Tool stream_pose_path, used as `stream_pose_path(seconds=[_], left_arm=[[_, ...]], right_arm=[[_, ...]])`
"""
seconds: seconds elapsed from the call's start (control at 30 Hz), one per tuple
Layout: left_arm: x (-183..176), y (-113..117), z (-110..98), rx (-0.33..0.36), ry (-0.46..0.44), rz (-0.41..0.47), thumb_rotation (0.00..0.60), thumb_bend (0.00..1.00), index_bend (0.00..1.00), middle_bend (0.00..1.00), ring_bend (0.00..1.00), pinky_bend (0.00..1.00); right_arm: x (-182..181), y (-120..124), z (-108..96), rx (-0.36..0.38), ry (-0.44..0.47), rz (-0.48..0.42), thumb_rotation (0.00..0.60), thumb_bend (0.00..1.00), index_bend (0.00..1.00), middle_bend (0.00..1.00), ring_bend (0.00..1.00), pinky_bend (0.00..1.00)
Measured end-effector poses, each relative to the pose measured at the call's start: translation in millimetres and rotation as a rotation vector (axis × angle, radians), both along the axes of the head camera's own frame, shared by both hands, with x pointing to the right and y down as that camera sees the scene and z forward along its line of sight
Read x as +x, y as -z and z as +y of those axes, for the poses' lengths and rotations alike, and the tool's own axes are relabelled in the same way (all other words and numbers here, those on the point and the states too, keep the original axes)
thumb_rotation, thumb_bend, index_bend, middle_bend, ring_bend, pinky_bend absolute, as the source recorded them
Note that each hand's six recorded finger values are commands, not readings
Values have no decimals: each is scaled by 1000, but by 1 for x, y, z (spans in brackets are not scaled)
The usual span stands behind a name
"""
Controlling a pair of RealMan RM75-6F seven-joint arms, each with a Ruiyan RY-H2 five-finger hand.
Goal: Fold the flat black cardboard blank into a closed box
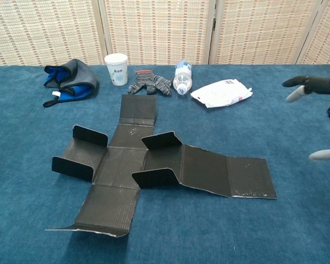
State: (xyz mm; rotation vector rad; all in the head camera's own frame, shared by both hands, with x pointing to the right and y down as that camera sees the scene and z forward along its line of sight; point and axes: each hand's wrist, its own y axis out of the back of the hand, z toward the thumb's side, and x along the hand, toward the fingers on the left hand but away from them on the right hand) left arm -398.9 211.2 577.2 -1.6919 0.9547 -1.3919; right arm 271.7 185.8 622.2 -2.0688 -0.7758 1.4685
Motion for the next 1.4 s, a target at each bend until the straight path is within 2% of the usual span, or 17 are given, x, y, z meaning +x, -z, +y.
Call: stream_pose_path(seconds=[0.27,0.47,0.87,1.4], left_arm=[[-1,-1,1,-5,-4,5,600,95,164,120,249,447],[-6,-1,3,-12,5,7,600,95,161,120,249,447],[-10,-4,5,-13,6,20,600,96,161,120,246,447],[-11,-10,4,-17,-5,21,600,96,158,120,240,447]], right_arm=[[-63,-31,8,-133,27,-24,600,0,0,106,757,916],[-104,-50,16,-203,89,6,600,0,0,59,757,916],[-136,-67,17,-182,153,171,600,0,0,59,757,916],[-150,-81,19,-220,148,236,600,0,0,65,757,915]])
